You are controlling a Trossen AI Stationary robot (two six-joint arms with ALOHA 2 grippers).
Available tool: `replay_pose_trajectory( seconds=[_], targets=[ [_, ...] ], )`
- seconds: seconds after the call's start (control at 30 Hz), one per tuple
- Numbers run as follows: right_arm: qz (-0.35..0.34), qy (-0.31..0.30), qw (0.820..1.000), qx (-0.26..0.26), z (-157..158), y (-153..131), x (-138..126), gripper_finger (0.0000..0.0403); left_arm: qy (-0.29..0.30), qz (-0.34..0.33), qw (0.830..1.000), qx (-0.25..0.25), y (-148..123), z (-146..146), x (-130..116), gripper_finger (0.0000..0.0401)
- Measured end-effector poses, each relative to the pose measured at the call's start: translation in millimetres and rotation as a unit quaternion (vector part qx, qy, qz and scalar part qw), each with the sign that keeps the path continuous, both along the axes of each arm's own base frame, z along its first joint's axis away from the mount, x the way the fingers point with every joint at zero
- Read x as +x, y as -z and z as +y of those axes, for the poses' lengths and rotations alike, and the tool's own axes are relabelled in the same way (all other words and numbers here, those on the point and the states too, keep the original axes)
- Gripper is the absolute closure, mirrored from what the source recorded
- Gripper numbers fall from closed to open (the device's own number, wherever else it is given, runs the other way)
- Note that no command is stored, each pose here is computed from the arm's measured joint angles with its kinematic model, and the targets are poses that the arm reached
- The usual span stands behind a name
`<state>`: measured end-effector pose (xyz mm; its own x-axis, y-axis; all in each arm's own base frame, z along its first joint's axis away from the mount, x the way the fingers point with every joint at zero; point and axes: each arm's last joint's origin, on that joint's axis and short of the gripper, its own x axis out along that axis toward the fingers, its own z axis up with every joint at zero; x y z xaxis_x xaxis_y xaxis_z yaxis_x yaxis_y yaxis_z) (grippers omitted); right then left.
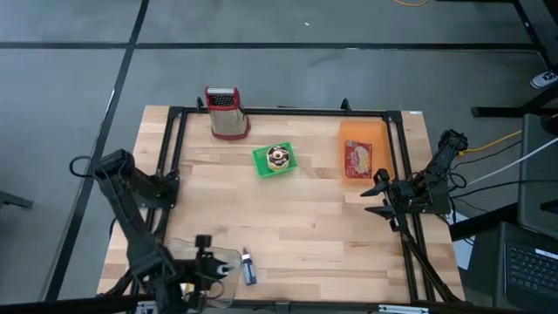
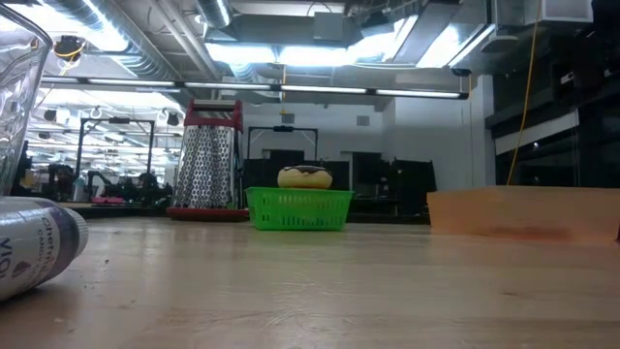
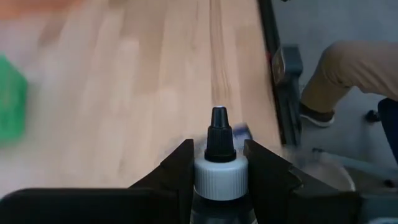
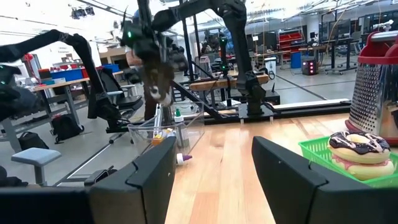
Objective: Pick & Place Food Item
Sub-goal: Put the black food coloring bottle into the transparent bin, then put the violet food coloring bottle into the transparent bin
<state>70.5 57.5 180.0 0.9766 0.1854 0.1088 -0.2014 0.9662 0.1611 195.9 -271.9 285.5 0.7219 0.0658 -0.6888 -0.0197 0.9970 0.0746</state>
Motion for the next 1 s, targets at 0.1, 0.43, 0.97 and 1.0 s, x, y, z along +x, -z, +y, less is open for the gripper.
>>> replay_pose_trajectory(
  seconds=[0.1, 0.43, 0.97, 1.0],
  targets=[
    [-0.001, 0.0, 1.0, 0.001, 0.0, -0.2, 0.0, 0.019, -0.029, -0.008, 0.999, -0.015, 20.1, -4.2, -15.2, 0.0291],
    [-0.006, 0.002, 1.0, -0.009, -0.2, -1.1, -0.1, 0.019, -0.079, -0.106, 0.991, -0.028, 64.6, -6.3, -41.8, 0.0291],
    [-0.005, 0.012, 1.0, -0.009, -0.7, -1.1, 0.0, 0.019, -0.086, -0.128, 0.987, -0.051, 73.7, -7.3, -44.0, 0.0173],
    [-0.005, 0.011, 1.0, -0.009, -0.7, -1.0, 0.0, 0.019, -0.077, -0.136, 0.987, -0.04, 70.9, -8.9, -42.5, 0.0169]
  ],
)
